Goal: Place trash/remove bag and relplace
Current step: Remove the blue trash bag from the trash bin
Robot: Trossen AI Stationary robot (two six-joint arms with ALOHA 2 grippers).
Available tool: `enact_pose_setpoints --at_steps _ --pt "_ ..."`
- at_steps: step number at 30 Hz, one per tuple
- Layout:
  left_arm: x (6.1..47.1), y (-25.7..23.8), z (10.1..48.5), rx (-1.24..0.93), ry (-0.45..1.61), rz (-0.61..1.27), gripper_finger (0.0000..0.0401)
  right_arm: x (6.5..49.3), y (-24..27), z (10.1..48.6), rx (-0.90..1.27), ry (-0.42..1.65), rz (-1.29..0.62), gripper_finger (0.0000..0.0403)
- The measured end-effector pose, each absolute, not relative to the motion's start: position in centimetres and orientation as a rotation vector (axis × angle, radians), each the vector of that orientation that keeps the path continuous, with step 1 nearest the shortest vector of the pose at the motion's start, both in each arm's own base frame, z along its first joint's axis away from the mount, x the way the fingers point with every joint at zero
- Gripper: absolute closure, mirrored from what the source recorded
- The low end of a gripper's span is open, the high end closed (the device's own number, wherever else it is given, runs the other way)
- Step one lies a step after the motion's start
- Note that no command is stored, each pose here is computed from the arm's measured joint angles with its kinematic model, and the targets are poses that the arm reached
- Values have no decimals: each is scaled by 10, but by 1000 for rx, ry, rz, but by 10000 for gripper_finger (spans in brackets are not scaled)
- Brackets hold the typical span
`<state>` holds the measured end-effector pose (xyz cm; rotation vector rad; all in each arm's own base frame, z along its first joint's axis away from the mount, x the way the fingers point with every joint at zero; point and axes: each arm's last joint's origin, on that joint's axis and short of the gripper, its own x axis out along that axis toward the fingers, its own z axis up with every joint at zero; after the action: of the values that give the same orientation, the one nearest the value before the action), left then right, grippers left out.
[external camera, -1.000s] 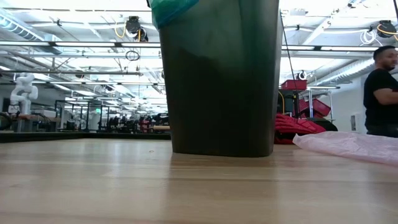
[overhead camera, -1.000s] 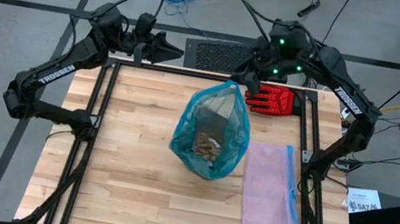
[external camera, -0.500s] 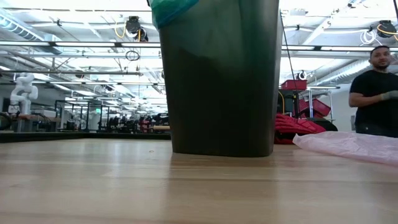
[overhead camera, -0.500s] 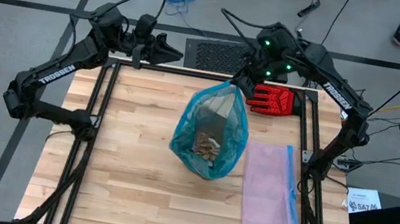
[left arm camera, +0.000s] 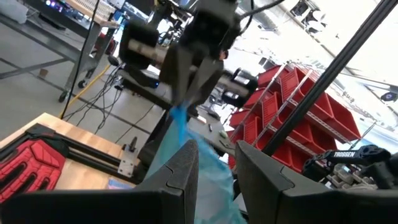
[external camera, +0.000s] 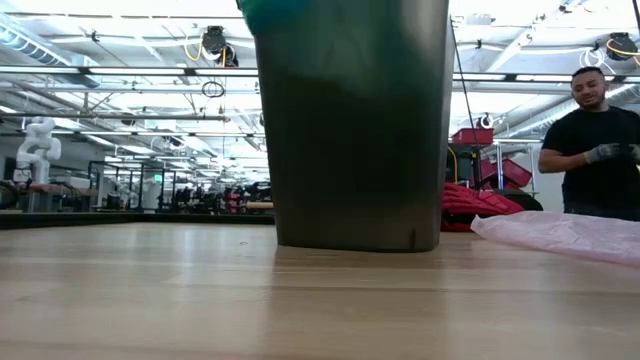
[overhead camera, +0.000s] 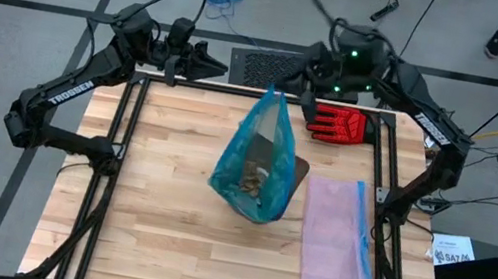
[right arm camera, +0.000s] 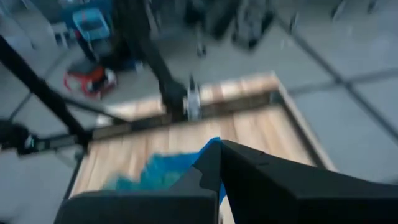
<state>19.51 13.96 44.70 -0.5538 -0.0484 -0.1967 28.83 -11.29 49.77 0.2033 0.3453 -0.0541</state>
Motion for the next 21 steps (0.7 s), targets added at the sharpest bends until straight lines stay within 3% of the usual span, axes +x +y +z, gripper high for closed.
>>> enact_pose_setpoints --at_steps 10,21 --pt "195 140 447 -555 -48 -197 299 276 -110 539 8 107 -118 403" --pt "195 140 446 -544 -45 -194 299 268 -101 560 -19 -21 -122 403"
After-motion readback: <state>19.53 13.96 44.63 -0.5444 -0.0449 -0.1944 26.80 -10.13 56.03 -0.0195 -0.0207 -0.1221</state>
